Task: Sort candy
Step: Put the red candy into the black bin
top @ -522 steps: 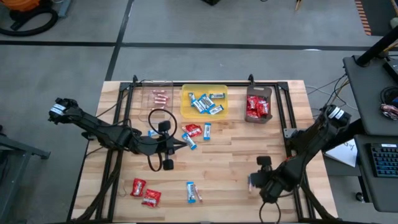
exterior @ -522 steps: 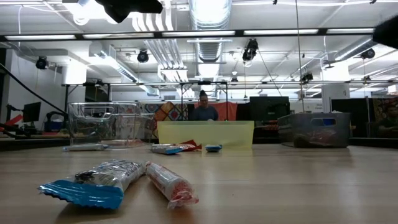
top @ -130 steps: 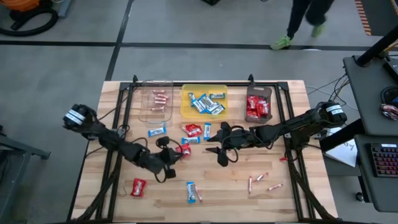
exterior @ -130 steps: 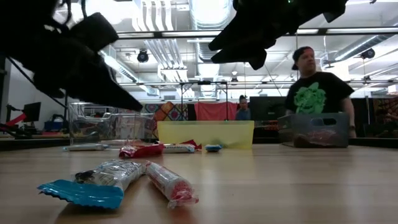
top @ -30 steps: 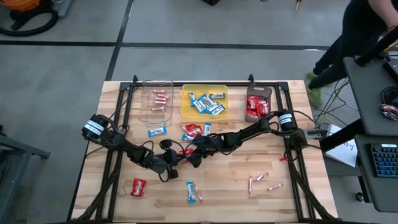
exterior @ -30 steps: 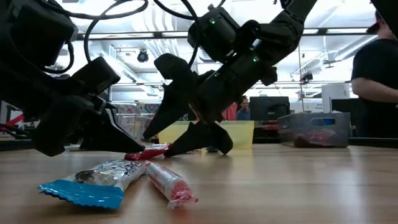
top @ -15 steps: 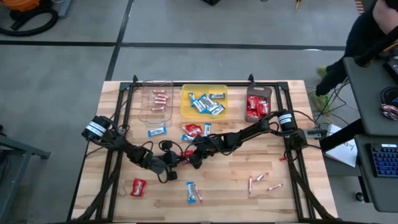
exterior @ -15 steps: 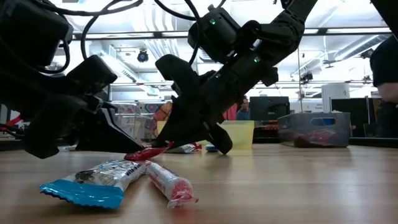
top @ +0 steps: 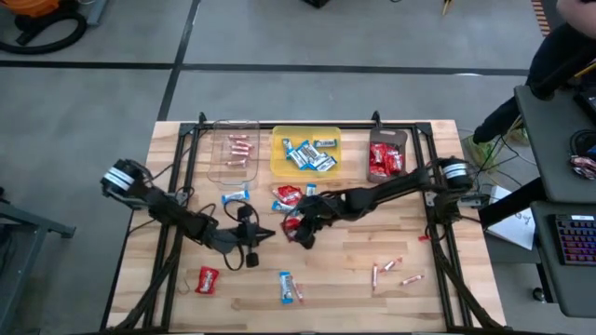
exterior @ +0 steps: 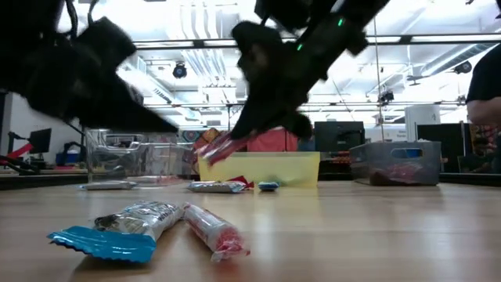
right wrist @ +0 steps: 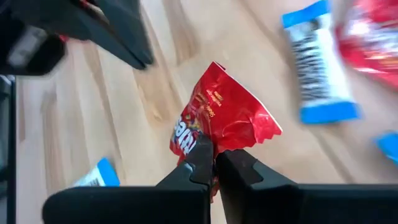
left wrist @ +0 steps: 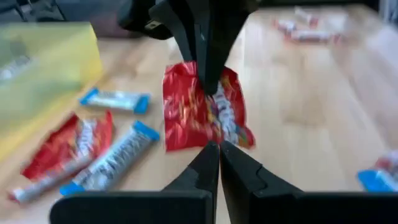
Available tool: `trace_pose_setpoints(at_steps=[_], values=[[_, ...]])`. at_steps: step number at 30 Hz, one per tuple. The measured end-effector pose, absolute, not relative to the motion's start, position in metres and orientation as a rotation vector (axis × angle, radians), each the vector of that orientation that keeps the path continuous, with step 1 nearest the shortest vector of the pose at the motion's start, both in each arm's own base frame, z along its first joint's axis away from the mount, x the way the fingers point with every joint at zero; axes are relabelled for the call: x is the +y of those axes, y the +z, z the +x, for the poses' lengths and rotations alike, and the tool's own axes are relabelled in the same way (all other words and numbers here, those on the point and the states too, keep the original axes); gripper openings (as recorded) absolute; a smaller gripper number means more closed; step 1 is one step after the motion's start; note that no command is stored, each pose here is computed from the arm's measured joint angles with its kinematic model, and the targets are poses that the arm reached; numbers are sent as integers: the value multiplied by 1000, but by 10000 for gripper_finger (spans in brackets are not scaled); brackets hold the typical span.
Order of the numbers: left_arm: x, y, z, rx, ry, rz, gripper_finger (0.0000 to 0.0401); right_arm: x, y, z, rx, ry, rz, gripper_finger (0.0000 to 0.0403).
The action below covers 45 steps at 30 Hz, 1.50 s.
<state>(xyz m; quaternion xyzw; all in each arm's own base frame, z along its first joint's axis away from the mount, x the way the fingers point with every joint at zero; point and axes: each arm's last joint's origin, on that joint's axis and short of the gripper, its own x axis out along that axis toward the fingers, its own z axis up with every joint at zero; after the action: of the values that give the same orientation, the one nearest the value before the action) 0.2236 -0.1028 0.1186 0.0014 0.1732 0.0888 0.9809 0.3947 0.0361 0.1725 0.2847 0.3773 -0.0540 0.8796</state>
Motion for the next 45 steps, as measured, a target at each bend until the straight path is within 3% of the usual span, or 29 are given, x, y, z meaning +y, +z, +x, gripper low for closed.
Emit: trace_pose_setpoints(at_steps=[9, 19, 31, 45], values=[[-98, 169, 214, 169, 149, -8, 0, -6, 245, 338, 870, -219, 524, 8], [-93, 192, 205, 86, 146, -24, 0, -102, 291, 243, 837, -649, 564, 8], [-93, 187, 206, 121, 150, -22, 0, -171, 246, 145, 868, -1031, 766, 8], [-93, 187, 206, 120, 151, -23, 0, -194, 206, 144, 842, -996, 805, 9]])
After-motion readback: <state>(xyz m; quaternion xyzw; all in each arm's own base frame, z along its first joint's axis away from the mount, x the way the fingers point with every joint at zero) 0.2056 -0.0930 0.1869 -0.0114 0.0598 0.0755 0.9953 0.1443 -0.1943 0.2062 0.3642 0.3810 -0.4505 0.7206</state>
